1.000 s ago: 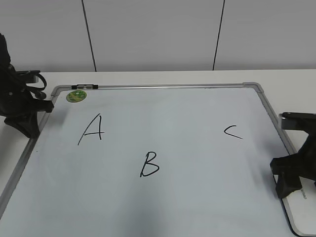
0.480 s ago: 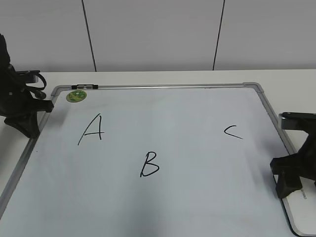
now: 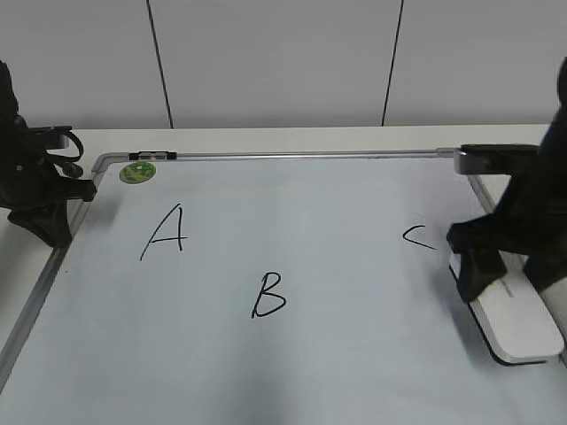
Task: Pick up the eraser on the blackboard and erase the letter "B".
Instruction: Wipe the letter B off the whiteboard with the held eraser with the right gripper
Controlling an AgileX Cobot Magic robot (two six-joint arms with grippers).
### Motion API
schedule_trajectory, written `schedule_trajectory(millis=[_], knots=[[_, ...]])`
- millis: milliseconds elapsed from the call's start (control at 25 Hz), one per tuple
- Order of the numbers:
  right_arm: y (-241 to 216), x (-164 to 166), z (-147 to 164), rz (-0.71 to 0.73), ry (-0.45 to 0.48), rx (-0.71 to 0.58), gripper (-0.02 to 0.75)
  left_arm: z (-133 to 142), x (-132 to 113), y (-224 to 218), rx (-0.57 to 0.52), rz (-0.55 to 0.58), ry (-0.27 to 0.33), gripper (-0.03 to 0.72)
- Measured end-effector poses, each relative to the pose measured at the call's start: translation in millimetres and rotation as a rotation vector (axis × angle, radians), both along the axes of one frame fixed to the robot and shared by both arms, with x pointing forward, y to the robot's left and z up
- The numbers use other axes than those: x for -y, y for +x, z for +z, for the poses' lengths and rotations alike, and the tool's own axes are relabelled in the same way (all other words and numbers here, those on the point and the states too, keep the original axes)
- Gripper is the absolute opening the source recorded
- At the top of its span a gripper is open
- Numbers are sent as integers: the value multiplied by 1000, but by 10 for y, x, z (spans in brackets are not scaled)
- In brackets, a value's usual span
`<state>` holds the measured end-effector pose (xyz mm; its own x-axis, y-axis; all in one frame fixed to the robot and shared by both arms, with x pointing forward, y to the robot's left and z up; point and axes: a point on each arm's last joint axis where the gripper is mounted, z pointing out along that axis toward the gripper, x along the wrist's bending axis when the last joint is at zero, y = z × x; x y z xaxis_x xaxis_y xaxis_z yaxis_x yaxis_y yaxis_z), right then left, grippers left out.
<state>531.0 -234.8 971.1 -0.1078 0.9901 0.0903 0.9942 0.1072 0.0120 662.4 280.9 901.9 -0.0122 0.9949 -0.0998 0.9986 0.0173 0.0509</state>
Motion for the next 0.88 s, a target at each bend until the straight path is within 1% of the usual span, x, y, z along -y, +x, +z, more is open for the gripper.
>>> schedule_trajectory(millis=[40, 200, 520, 680, 880], knots=[[57, -61, 57, 19, 3, 9, 521, 0, 0, 0, 0, 0, 0, 23], [260, -298, 123, 82, 5, 2, 521, 0, 1, 0, 0, 1, -2, 23], [664, -588, 69, 123, 24, -7, 521, 0, 1, 0, 0, 1, -2, 23], [746, -876, 25, 186, 27, -13, 521, 2, 1, 2, 1, 1, -2, 23], [768, -1339, -139, 288, 24, -36, 521, 2, 1, 2, 1, 1, -2, 23]])
